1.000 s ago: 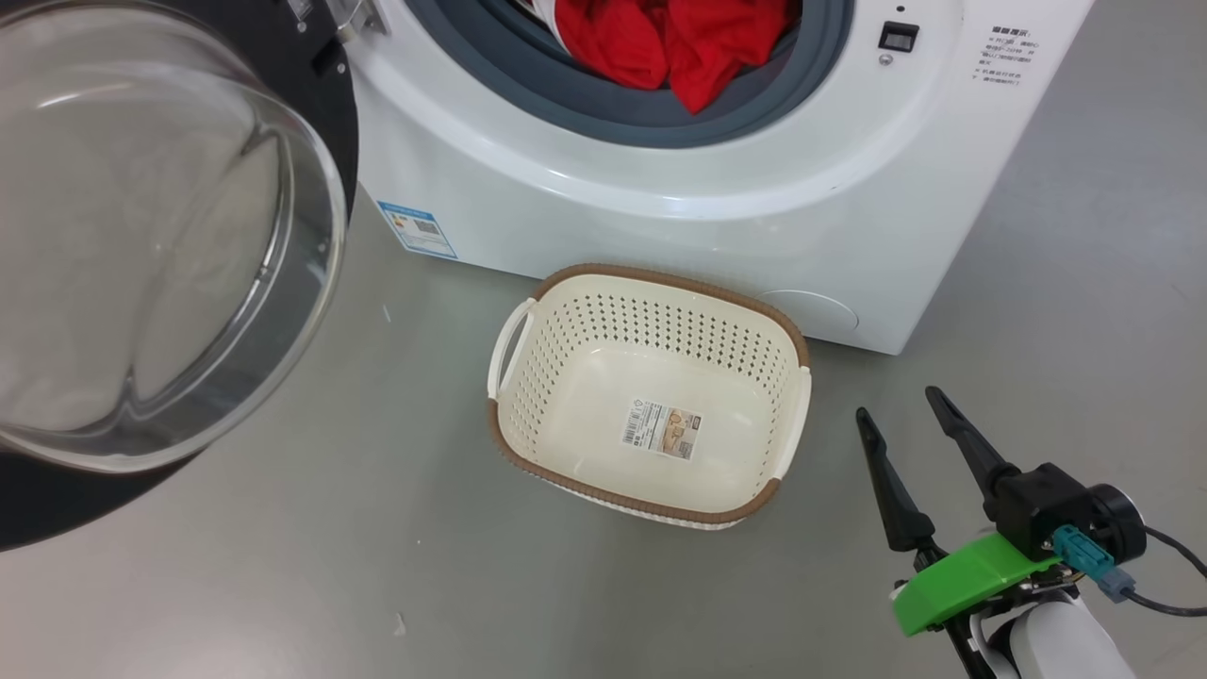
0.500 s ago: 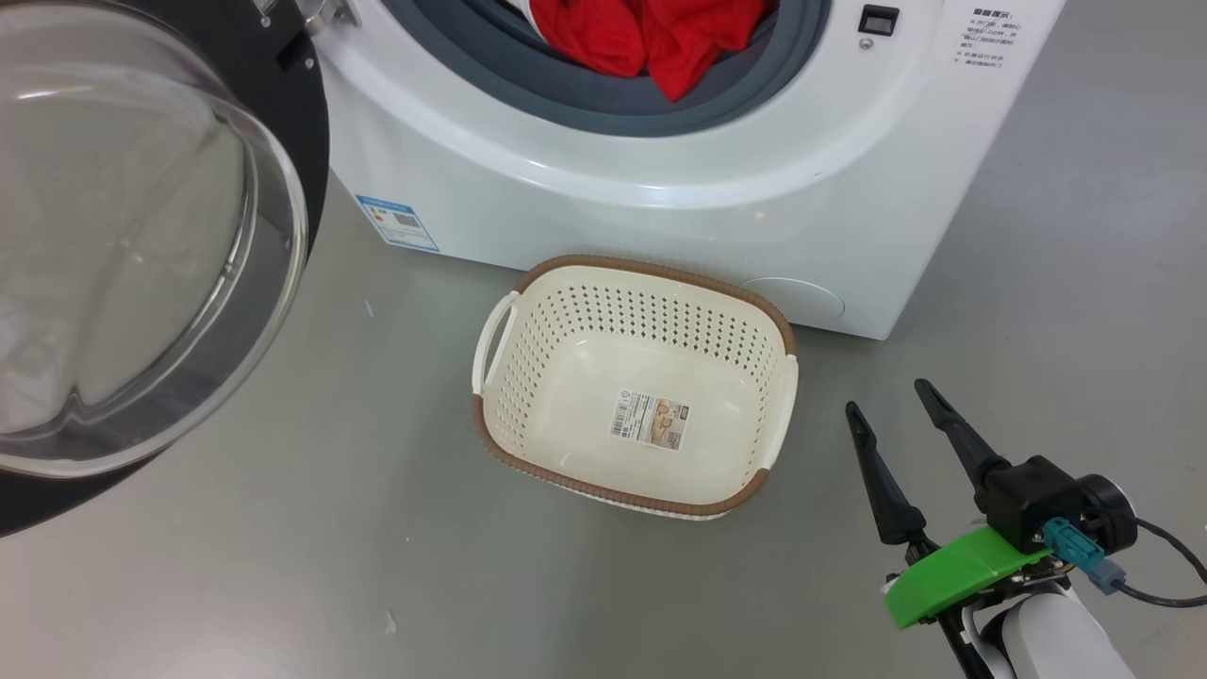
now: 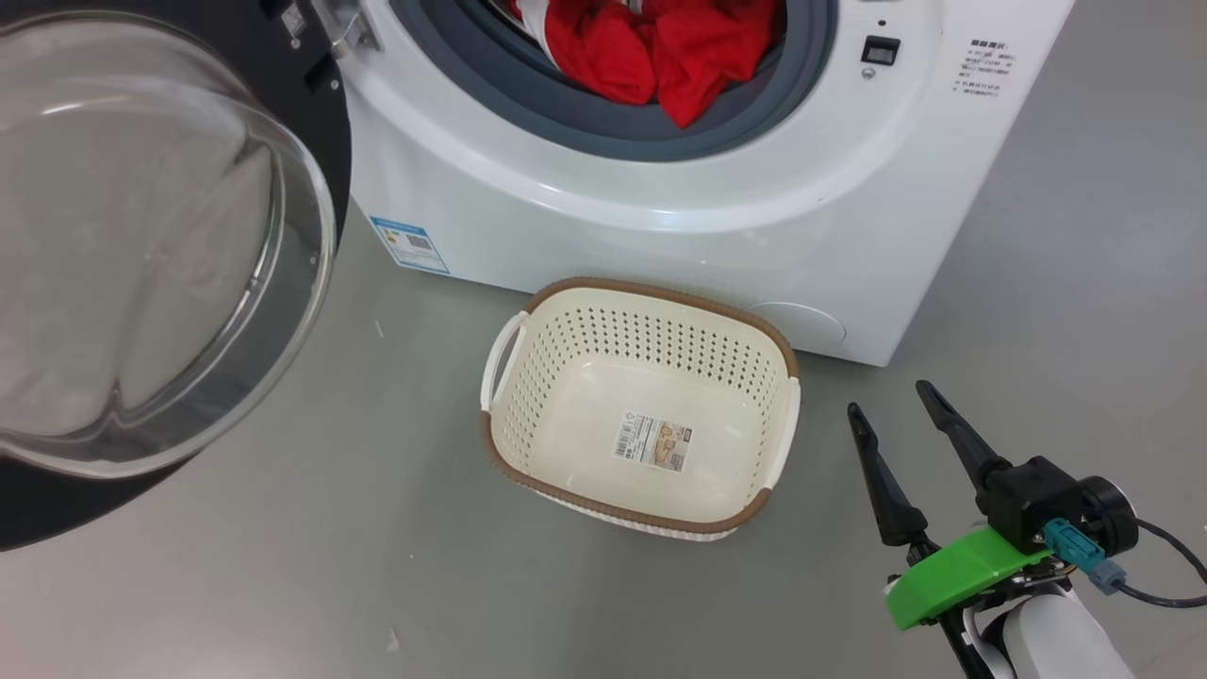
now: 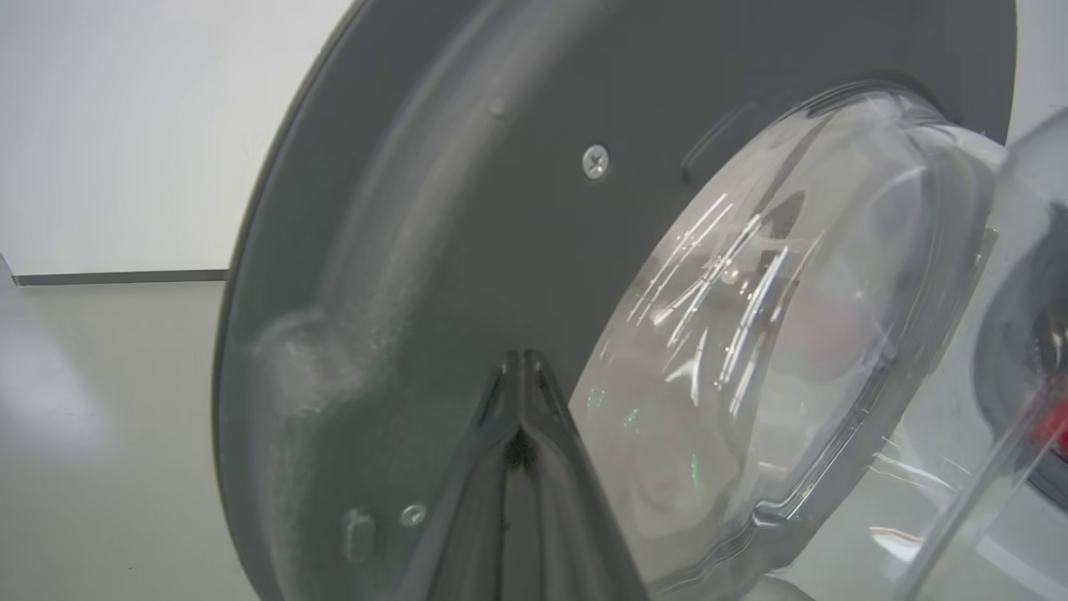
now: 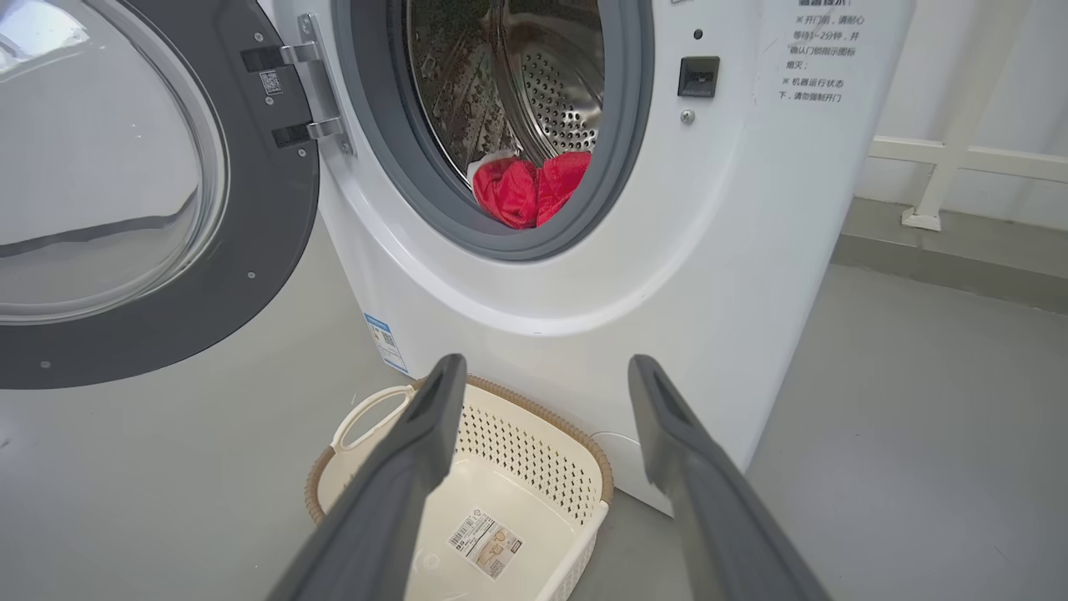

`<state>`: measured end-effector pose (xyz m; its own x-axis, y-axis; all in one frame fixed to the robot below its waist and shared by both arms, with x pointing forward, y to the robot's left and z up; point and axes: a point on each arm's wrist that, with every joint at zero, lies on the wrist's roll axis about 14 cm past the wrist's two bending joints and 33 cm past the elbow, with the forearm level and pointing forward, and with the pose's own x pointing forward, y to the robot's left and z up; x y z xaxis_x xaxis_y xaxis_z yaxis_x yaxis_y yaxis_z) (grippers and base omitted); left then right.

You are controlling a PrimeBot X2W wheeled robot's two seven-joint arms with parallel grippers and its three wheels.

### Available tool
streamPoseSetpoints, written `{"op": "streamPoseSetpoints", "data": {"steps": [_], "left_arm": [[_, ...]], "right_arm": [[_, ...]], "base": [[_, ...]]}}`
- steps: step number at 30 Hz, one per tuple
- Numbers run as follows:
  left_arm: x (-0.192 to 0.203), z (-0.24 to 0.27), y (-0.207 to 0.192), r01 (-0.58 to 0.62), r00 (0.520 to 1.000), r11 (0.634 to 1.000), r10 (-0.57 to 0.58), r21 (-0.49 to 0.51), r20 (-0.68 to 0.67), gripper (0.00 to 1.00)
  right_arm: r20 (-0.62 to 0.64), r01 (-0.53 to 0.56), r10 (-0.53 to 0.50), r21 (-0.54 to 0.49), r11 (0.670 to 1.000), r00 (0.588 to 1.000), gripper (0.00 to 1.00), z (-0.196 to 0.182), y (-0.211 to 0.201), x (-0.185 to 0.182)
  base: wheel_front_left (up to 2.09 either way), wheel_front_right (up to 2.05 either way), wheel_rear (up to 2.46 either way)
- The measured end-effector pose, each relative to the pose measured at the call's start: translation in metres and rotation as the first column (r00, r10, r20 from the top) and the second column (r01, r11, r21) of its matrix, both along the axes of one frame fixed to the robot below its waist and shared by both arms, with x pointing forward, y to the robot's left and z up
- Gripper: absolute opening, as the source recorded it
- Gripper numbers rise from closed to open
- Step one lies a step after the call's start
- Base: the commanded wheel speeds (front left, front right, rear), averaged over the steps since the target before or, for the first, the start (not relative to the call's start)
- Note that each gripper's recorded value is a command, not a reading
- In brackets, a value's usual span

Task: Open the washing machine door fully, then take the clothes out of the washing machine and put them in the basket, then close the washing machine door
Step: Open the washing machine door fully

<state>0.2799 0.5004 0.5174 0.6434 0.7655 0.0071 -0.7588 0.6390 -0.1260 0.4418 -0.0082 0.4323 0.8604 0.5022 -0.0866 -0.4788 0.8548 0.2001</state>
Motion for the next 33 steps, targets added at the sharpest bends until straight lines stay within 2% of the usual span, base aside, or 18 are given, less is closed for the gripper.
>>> {"op": "streamPoseSetpoints", "data": {"steps": [13, 17, 18, 19, 26, 33], "left_arm": [[-0.019, -0.007, -0.047, 0.091, 0.995, 0.996, -0.092, 0.014, 0.03, 0.0], [-0.022, -0.009, -0.062, 0.123, 0.991, 0.992, -0.124, 0.011, 0.047, 0.49], [-0.02, -0.009, -0.067, 0.139, 0.989, 0.99, -0.139, 0.013, 0.048, 0.79], [-0.019, -0.009, -0.071, 0.154, 0.987, 0.988, -0.155, 0.018, 0.048, 1.0], [0.0, -0.015, -0.111, 0.288, 0.956, 0.958, -0.288, 0.001, 0.058, 1.0], [0.025, -0.019, -0.152, 0.442, 0.896, 0.897, -0.44, -0.017, 0.066, 1.0]], "right_arm": [[0.03, -0.005, 0.005, 0.0, 1.0, 1.0, 1.0, 0.017, 0.0, -0.013], [0.032, 0.007, -0.007, 0.008, 1.0, 0.999, 1.0, 0.021, -0.005, -0.017], [0.036, 0.011, -0.011, 0.008, 1.0, 0.999, 1.0, 0.022, -0.006, -0.017], [0.037, 0.016, -0.017, 0.007, 1.0, 0.999, 1.0, 0.023, -0.008, -0.018], [0.036, 0.067, -0.067, 0.007, 0.998, 0.997, 1.0, 0.024, -0.027, -0.022], [0.031, 0.137, -0.137, 0.003, 0.991, 0.99, 1.0, 0.023, -0.052, -0.028]], "base": [[0.0, 0.0, 0.0], [0.0, 0.0, 0.0], [0.0, 0.0, 0.0], [0.0, 0.0, 0.0], [0.0, 0.0, 0.0], [0.0, 0.0, 0.0]]}}
